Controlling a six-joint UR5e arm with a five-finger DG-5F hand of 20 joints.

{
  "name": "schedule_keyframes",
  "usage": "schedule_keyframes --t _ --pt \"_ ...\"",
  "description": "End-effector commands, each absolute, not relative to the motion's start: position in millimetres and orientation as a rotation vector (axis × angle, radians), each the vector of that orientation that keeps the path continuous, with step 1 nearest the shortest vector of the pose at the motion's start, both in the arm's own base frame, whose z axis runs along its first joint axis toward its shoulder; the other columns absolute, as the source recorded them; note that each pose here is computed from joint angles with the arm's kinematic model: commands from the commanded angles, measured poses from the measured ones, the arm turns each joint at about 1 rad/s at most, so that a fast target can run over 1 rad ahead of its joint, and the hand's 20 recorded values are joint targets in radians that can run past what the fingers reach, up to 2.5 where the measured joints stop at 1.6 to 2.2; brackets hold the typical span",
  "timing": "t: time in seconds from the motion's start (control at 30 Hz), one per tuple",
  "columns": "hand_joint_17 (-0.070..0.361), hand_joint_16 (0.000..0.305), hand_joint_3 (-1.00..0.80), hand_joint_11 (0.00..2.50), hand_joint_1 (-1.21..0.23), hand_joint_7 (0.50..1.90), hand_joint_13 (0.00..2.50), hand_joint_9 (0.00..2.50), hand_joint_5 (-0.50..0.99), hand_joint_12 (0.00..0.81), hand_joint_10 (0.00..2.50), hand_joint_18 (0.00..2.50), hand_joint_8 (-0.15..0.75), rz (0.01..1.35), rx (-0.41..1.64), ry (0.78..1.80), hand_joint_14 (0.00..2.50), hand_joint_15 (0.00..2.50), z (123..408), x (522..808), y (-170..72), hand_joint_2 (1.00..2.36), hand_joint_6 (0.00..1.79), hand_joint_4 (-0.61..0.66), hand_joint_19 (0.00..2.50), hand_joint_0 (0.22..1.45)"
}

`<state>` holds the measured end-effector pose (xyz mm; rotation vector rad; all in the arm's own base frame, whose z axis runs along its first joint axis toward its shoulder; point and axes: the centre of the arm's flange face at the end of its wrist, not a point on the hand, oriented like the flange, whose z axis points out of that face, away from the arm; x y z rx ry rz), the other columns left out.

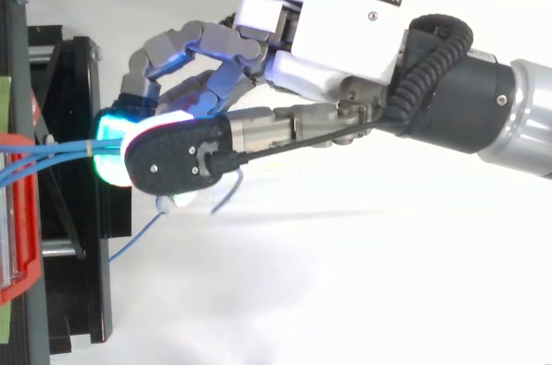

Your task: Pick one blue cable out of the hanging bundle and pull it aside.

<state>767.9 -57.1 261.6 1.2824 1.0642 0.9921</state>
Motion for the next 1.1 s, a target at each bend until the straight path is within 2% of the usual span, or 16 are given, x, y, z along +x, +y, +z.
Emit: schedule_keyframes --t 0.0,0.07,0.1,0.13,0.17,0.2,0.23,0.3,0.47,0.63,0.8,1.07 --pt "0.091 0.04 -0.39 0.69 -0.44 1.07 0.78 1.11 -0.08 0.276 0.02 0.52 0.235 0.989 1.28 1.063 0.02 0.46 263.3 768.3 -58.8 1.01 0.63 0.12 0.4 0.56" --pt "0.09 0.04 -0.33 0.7 -0.48 1.09 0.77 1.1 -0.08 0.273 0.02 0.52 0.237 0.986 1.282 1.065 0.02 0.46 261.4 768.0 -60.0 1.01 0.63 0.11 0.41 0.58" --pt "0.09 0.04 -0.29 0.7 -0.5 0.97 0.78 1.1 -0.09 0.275 0.02 0.52 0.241 0.989 1.28 1.061 0.02 0.46 263.4 768.3 -59.9 1.02 0.72 0.11 0.4 0.6" --pt "0.09 0.04 -0.28 0.69 -0.51 0.97 0.78 1.1 -0.1 0.275 0.03 0.52 0.24 0.989 1.28 1.061 0.02 0.46 263.4 768.3 -59.9 1.02 0.72 0.11 0.4 0.6" --pt "0.09 0.04 -0.22 0.71 -0.51 0.88 0.78 1.1 -0.12 0.278 0.02 0.53 0.243 0.987 1.281 1.06 0.02 0.47 263.4 768.3 -61.1 1.02 0.82 0.11 0.41 0.59" --pt "0.097 0.043 -0.18 0.73 -0.52 0.9 0.79 1.1 -0.13 0.29 0.02 0.55 0.259 0.987 1.281 1.06 0.02 0.46 263.4 768.3 -61.1 1.02 0.84 0.12 0.4 0.59" --pt "0.102 0.045 -0.17 0.73 -0.53 0.86 0.8 1.11 -0.13 0.301 0.02 0.57 0.269 0.987 1.281 1.06 0.02 0.45 263.4 768.3 -61.1 1.02 0.86 0.12 0.38 0.59" --pt "0.113 0.05 -0.09 0.76 -0.64 0.79 0.8 1.08 -0.15 0.323 0.02 0.61 0.289 0.986 1.281 1.059 0.02 0.44 263.0 768.6 -62.2 1.01 0.92 0.14 0.36 0.59" --pt "0.114 0.051 -0.08 0.78 -0.67 0.73 0.79 1.06 -0.15 0.321 0.02 0.61 0.292 0.992 1.277 1.054 0.02 0.46 268.2 770.1 -62.9 1.01 0.95 0.13 0.37 0.6" --pt "0.104 0.046 -0.16 0.79 -0.66 0.69 0.77 1.06 -0.16 0.299 0.02 0.59 0.269 0.999 1.268 1.054 0.02 0.46 272.9 772.2 -61.0 1.02 0.95 0.14 0.4 0.58" --pt "0.101 0.045 -0.41 0.77 -0.51 0.77 0.79 1.09 -0.14 0.292 0.02 0.57 0.258 0.987 1.273 1.073 0.02 0.48 270.2 771.1 -55.7 1.01 0.89 0.14 0.42 0.52" --pt "0.107 0.047 -0.5 0.74 -0.46 0.8 0.81 1.11 -0.13 0.302 0.02 0.59 0.27 0.973 1.288 1.107 0.02 0.48 267.0 768.0 -48.2 1.0 0.87 0.14 0.41 0.5"
